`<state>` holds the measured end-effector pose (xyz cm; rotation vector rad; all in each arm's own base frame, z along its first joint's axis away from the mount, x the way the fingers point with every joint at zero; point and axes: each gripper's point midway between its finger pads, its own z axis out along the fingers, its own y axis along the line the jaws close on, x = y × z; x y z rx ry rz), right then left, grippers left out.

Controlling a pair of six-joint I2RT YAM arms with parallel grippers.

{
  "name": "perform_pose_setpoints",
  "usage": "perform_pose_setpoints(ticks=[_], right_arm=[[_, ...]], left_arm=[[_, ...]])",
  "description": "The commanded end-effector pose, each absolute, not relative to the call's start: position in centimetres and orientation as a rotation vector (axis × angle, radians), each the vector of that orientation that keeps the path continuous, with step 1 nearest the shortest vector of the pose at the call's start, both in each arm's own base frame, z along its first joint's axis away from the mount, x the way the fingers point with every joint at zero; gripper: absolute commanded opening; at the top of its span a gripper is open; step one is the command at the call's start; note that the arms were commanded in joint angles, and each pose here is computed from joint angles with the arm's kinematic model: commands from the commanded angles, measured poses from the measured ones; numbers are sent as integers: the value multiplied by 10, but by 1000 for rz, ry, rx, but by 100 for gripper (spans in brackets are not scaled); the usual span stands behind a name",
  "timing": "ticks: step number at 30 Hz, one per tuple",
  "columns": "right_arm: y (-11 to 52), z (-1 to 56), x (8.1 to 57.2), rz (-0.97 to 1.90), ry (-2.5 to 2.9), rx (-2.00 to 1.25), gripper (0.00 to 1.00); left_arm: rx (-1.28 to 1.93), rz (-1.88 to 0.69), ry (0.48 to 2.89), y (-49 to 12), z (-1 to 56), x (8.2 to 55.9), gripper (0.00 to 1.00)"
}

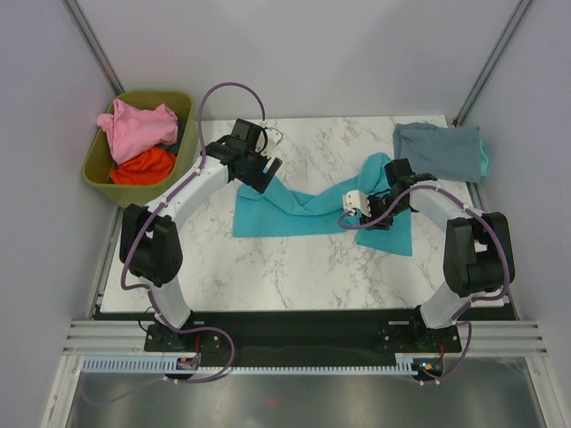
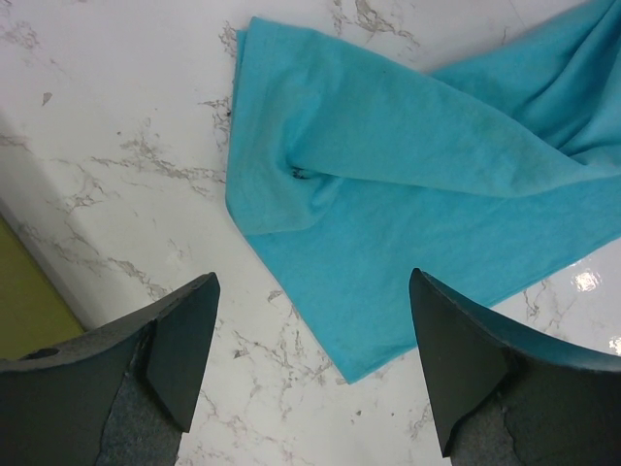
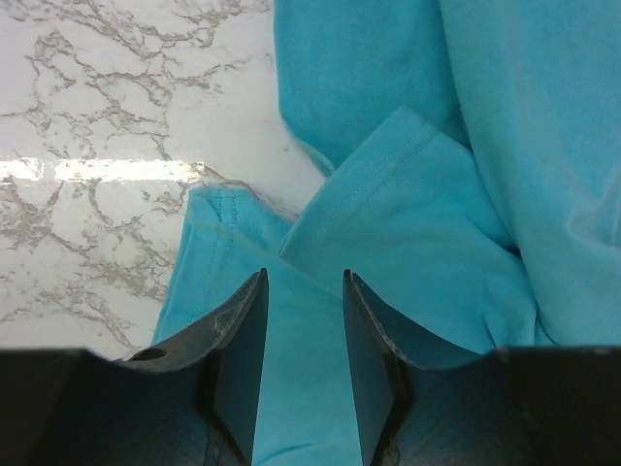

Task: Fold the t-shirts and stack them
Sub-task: Flatten the tshirt out

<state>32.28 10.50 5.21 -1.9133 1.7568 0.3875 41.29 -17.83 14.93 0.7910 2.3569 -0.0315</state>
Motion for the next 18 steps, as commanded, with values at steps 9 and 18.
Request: perform_pose_setpoints(ticks=[9, 18], right_arm=[[114, 50, 324, 424, 1726, -1958, 44], [121, 47, 340, 417, 1744, -1951, 19]], left_arm=[[746, -19, 2325, -180, 158, 421, 87], [748, -9, 2328, -178, 155, 420, 87]])
